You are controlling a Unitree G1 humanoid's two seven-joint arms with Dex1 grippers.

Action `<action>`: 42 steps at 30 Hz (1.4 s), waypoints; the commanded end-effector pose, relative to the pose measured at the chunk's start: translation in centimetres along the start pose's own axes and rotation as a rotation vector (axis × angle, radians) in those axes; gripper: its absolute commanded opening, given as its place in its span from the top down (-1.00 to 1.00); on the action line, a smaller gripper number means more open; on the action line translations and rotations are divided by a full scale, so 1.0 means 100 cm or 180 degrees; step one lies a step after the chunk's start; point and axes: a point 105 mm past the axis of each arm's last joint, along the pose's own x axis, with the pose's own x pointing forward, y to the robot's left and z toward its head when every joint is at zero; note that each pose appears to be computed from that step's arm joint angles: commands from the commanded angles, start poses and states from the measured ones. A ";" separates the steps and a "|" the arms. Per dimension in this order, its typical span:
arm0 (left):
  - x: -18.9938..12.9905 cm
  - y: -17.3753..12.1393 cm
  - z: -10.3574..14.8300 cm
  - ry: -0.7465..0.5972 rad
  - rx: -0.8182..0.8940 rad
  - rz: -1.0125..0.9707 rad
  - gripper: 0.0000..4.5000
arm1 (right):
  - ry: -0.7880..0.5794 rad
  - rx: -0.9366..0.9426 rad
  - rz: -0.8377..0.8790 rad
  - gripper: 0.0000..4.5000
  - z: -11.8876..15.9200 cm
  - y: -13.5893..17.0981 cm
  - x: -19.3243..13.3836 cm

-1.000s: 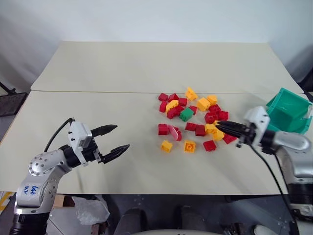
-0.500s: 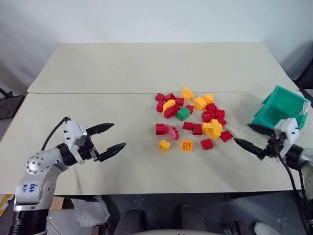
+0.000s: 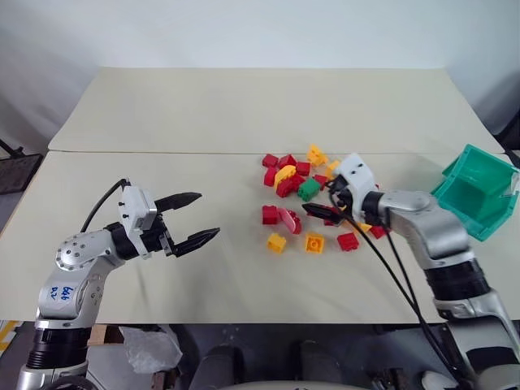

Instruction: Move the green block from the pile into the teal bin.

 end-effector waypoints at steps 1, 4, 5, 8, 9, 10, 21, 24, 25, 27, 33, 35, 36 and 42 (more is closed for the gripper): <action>-0.004 -0.002 0.008 -0.0053 0.0103 0.0061 -1.00 | -0.0153 -0.0135 -0.0230 -0.99 0.016 -0.008 0.008; -0.007 0.000 0.006 -0.0053 0.0088 0.0179 -1.00 | -0.0278 -0.0144 -0.0323 -0.99 0.027 -0.009 0.019; -0.008 -0.001 0.006 -0.0057 0.0077 0.0205 -1.00 | -0.0289 -0.0138 -0.0308 -0.99 0.029 -0.007 0.022; -0.009 -0.004 0.005 -0.0081 0.0052 0.0242 -1.00 | -0.0280 -0.0094 -0.0267 -0.92 0.030 -0.004 0.027; -0.009 -0.005 0.006 -0.0086 0.0052 0.0246 -1.00 | -0.0253 -0.0089 -0.0234 -0.83 0.029 -0.003 0.028; -0.009 -0.005 0.006 -0.0088 0.0053 0.0250 -1.00 | -0.0233 -0.0087 -0.0211 -0.73 0.028 -0.002 0.028; -0.003 -0.001 0.013 -0.0179 0.0110 0.0224 -1.00 | -0.0924 -0.0008 0.0018 0.05 0.058 -0.018 -0.014; 0.014 -0.011 0.017 -0.0272 0.0093 -0.0084 -1.00 | -0.1474 0.0136 -0.0036 0.05 0.068 -0.038 -0.057; 0.018 -0.014 0.018 -0.0284 0.0089 -0.0162 -1.00 | -0.1551 0.0158 -0.0088 0.05 0.067 -0.043 -0.066; 0.031 -0.029 0.016 -0.0198 0.0266 -0.0575 -1.00 | -0.1687 0.0130 -0.0458 0.05 0.058 -0.062 -0.095; 0.064 -0.040 0.020 -0.0307 0.0384 -0.1060 -1.00 | -0.1682 -0.0016 -0.1923 0.05 0.020 -0.123 -0.168; 0.074 -0.041 0.020 -0.0351 0.0397 -0.1144 -1.00 | -0.1423 -0.0158 -0.2316 0.05 0.004 -0.139 -0.184; 0.079 -0.040 0.020 -0.0367 0.0386 -0.1153 -1.00 | -0.1298 -0.0192 -0.2442 0.05 -0.005 -0.146 -0.189; 0.098 -0.022 0.026 -0.0474 0.0402 -0.0842 -1.00 | -0.0834 -0.0133 -0.3043 0.05 -0.031 -0.180 -0.200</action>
